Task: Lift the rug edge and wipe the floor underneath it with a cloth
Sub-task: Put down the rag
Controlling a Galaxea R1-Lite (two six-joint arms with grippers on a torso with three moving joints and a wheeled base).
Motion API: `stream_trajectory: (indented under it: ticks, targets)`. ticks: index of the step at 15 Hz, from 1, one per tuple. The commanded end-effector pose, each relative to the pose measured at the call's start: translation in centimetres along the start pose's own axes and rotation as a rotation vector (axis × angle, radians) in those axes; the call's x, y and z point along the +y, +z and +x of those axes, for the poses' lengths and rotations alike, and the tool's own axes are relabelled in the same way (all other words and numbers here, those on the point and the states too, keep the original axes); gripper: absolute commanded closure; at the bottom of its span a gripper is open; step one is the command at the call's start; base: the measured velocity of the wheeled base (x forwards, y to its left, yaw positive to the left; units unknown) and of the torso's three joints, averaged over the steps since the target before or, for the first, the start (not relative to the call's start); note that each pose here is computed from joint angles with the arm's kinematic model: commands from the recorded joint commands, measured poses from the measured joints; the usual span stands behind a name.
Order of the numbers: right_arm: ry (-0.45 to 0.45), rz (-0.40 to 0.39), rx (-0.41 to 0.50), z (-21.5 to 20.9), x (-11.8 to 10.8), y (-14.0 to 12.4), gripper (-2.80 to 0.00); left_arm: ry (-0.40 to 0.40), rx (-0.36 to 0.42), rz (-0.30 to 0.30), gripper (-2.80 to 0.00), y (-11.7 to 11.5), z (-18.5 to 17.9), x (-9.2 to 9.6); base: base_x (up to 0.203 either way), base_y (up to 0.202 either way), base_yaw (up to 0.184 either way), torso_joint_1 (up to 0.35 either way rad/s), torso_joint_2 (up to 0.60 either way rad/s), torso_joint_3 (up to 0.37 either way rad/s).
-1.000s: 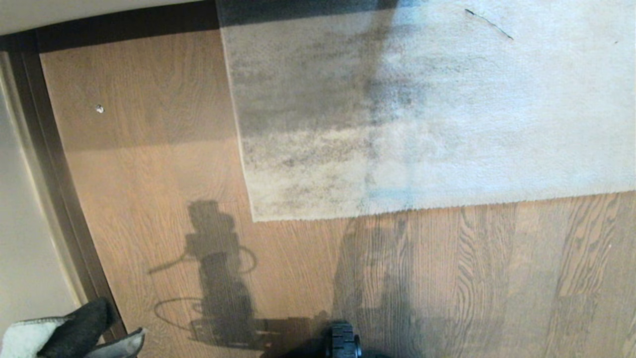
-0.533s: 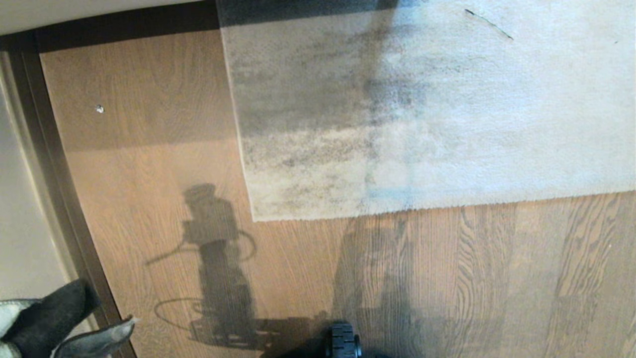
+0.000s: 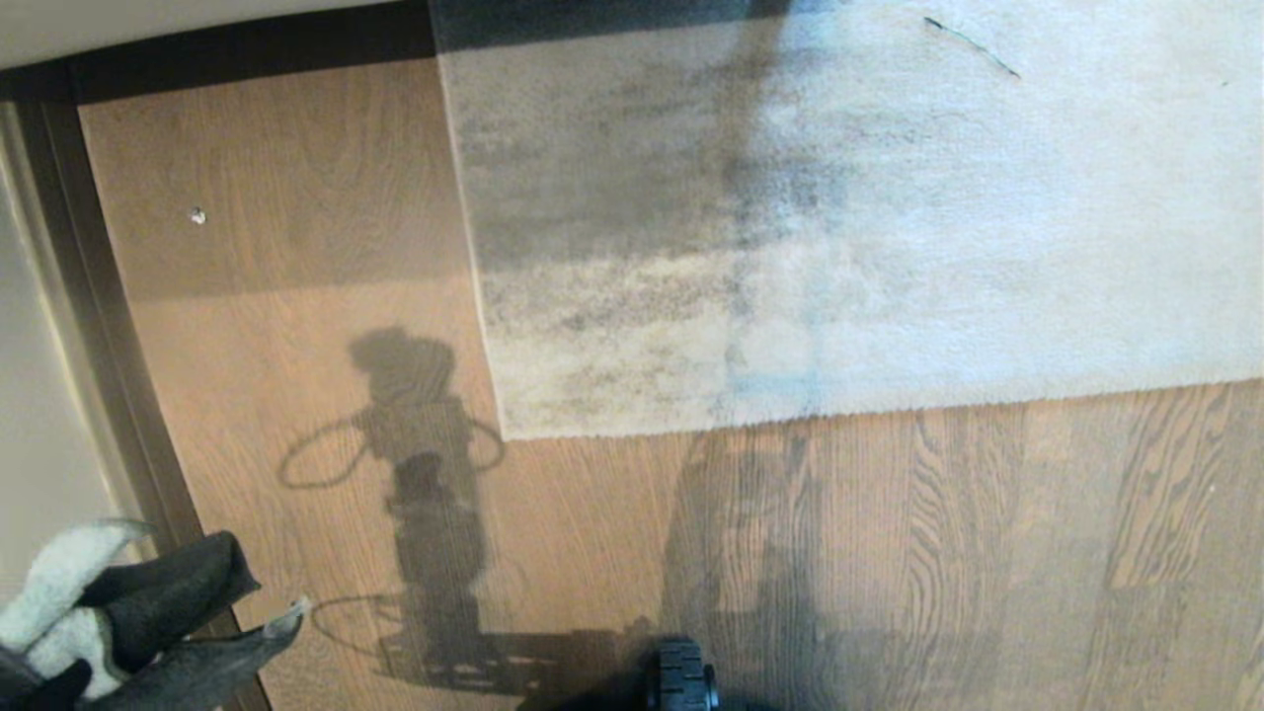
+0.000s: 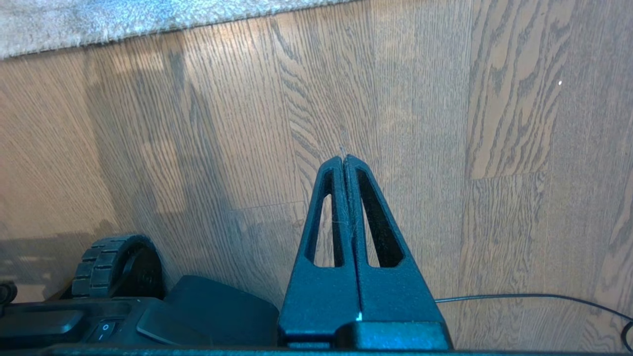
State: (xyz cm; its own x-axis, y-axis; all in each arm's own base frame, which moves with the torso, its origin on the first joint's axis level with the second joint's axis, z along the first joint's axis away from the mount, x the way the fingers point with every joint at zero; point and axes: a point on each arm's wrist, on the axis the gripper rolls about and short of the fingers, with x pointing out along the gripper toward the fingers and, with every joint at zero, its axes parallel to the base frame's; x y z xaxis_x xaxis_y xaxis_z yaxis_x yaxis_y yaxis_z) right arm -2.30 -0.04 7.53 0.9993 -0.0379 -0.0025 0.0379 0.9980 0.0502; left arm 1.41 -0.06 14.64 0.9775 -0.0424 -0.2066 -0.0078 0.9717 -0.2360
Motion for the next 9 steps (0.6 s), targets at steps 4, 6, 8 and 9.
stream_trajectory:
  ticks: [4, 6, 8, 9]
  targets:
    - [-0.001, 0.000, 0.001, 0.0, 0.0, 0.0, 0.00, 0.130, 0.241, -0.125, 0.00, 0.0, 4.0, 0.1, 0.000, 0.000, 0.000, 0.000, 0.00, 0.000]
    - [-0.001, 0.000, 0.001, 0.0, 0.0, 0.0, 0.00, 0.161, 0.294, -0.163, 0.00, 0.0, 4.9, 0.1, 0.000, 0.000, 0.000, 0.000, 0.00, 0.000]
    - [-0.001, 0.000, 0.001, 0.0, 0.0, 0.0, 0.00, 0.175, 0.323, -0.174, 0.00, 0.0, 5.8, 0.1, 0.000, 0.000, 0.000, 0.000, 0.00, 0.000]
    - [-0.001, 0.000, 0.001, 0.0, 0.0, 0.0, 0.00, 0.182, 0.335, -0.176, 0.00, 0.1, 6.5, 0.1, 0.000, 0.000, 0.000, 0.000, 0.00, 0.000]
